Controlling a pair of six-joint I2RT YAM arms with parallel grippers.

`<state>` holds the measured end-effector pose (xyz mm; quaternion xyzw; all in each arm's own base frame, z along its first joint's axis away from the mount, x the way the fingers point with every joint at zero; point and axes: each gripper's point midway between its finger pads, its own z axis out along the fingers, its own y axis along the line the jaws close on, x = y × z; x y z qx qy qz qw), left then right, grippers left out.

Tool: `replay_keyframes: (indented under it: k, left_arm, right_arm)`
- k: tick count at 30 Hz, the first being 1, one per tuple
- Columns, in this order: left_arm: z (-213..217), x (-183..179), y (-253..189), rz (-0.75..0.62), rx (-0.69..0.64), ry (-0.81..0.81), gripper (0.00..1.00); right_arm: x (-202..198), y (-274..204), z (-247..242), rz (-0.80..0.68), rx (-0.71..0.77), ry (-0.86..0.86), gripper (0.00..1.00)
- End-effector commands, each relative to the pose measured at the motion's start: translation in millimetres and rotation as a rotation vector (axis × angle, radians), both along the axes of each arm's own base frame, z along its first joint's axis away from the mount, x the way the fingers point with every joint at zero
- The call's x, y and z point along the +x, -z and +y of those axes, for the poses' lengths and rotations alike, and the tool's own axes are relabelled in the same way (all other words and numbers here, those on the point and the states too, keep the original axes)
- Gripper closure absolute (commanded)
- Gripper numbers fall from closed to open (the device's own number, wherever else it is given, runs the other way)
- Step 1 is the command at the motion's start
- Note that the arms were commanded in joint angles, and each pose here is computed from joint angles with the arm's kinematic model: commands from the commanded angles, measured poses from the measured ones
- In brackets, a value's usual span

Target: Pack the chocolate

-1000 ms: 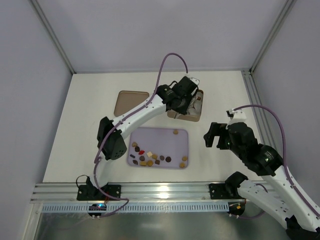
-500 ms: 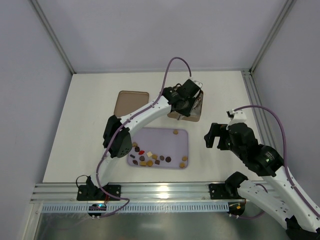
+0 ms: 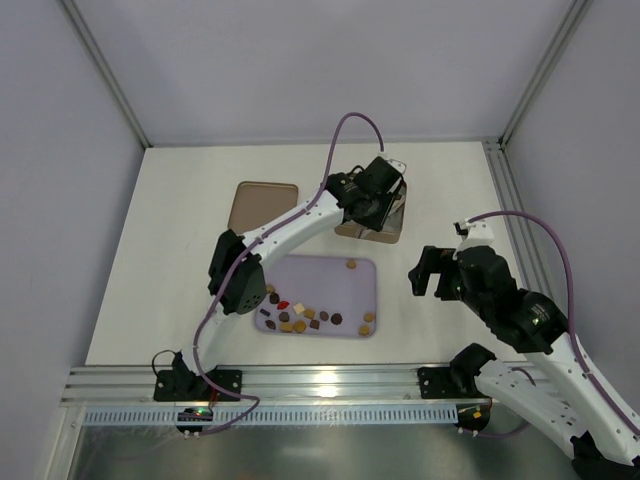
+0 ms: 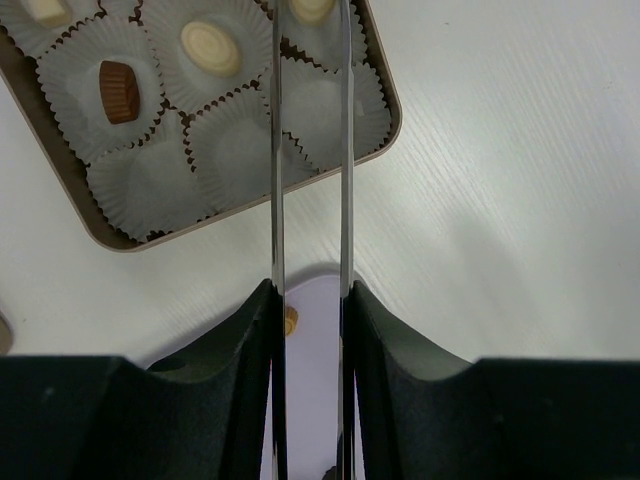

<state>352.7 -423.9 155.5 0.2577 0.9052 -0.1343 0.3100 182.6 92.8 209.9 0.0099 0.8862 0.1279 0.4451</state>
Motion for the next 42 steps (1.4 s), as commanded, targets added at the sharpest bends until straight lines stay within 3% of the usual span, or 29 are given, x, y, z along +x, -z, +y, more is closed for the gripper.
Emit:
replay_keyframes:
  k: [1,27,34,42]
  left_arm:
    - [-11,12,-22,-0.045,-0.075,-0.009,0.67]
    - [-3,11,-25,-0.051,-0.059,-0.013,0.62]
    - [3,7,-48,-0.074,-0.091,-0.010,0.64]
    - [31,-23,-87,-0.077,-0.145,-0.024,0.64]
  right_arm:
    - [3,-15,-3,-0.045,0.014,0.016,0.00]
    - [4,-13,-1,-0.040,0.012,0.012,0.00]
    - [4,-14,-1,-0.041,0.012,0.011,0.00]
    - [4,-14,0,-0.040,0.017,0.007,0.00]
